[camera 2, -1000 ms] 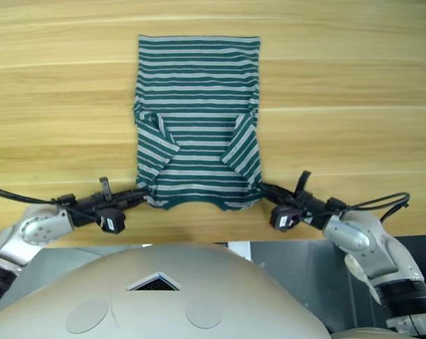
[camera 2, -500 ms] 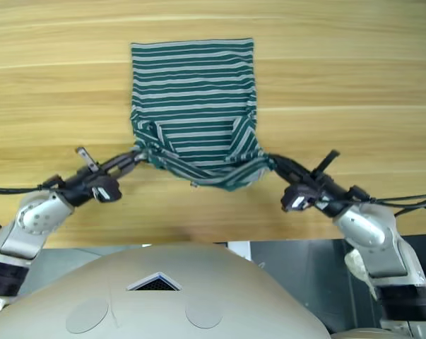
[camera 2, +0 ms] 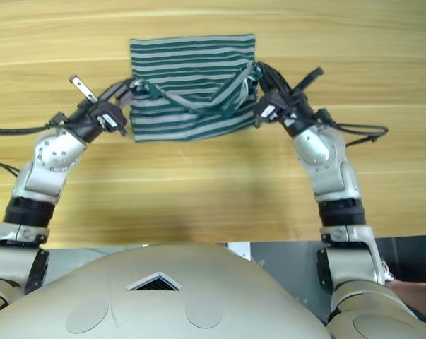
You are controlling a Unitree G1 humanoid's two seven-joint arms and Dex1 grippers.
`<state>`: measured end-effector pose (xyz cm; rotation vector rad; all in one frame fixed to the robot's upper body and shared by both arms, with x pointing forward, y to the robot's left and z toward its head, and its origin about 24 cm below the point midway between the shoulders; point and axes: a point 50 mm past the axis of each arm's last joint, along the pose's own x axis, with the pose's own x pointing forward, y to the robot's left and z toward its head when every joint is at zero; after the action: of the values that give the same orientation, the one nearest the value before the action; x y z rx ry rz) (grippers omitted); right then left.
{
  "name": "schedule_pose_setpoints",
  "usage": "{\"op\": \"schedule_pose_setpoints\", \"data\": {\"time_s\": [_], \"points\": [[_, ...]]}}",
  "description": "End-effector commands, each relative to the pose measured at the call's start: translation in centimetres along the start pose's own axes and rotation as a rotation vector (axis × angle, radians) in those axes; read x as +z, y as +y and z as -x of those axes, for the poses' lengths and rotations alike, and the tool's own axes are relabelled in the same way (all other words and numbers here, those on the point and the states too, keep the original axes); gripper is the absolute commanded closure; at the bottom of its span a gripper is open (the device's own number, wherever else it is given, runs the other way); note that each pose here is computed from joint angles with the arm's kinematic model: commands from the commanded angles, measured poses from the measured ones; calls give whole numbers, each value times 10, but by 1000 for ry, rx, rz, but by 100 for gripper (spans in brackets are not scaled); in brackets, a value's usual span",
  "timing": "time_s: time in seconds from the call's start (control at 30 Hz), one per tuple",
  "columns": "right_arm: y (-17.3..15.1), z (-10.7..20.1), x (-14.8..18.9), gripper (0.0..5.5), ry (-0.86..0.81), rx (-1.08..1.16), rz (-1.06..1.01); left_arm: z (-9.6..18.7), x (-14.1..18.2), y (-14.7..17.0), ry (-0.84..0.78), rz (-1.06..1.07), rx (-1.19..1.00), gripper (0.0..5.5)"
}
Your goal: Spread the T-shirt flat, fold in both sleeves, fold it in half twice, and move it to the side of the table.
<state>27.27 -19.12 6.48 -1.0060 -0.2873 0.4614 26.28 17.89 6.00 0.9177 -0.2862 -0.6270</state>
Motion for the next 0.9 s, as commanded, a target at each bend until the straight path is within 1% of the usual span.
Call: {"op": "schedule_pose_setpoints", "data": {"time_s": [0.03,0.2,0.33,0.5,0.6,0.63,0.67,0.7,0.8,0.83,0.9], "points": [[0,-27,-9,550,29,-20,3,-25,-11,17,10,-2,66,548],[-9,-52,-14,550,47,-62,15,-49,-25,30,49,7,109,548],[-14,-67,-20,550,82,-85,17,-65,-31,36,79,8,116,548],[-12,-79,-23,550,115,-85,11,-75,-39,29,139,10,92,548],[-8,-86,-21,550,124,-74,10,-78,-43,17,190,28,57,548],[-7,-89,-21,518,130,-69,13,-78,-45,13,207,34,46,548],[-6,-90,-20,504,136,-64,13,-78,-46,12,220,39,43,548],[-4,-92,-21,491,146,-57,12,-78,-48,10,240,52,40,521],[0,-97,-21,434,182,-54,12,-75,-54,10,294,71,51,472],[1,-98,-20,422,187,-54,12,-75,-55,12,304,69,60,462],[4,-101,-19,380,198,-52,11,-77,-56,18,322,63,83,424]]}}
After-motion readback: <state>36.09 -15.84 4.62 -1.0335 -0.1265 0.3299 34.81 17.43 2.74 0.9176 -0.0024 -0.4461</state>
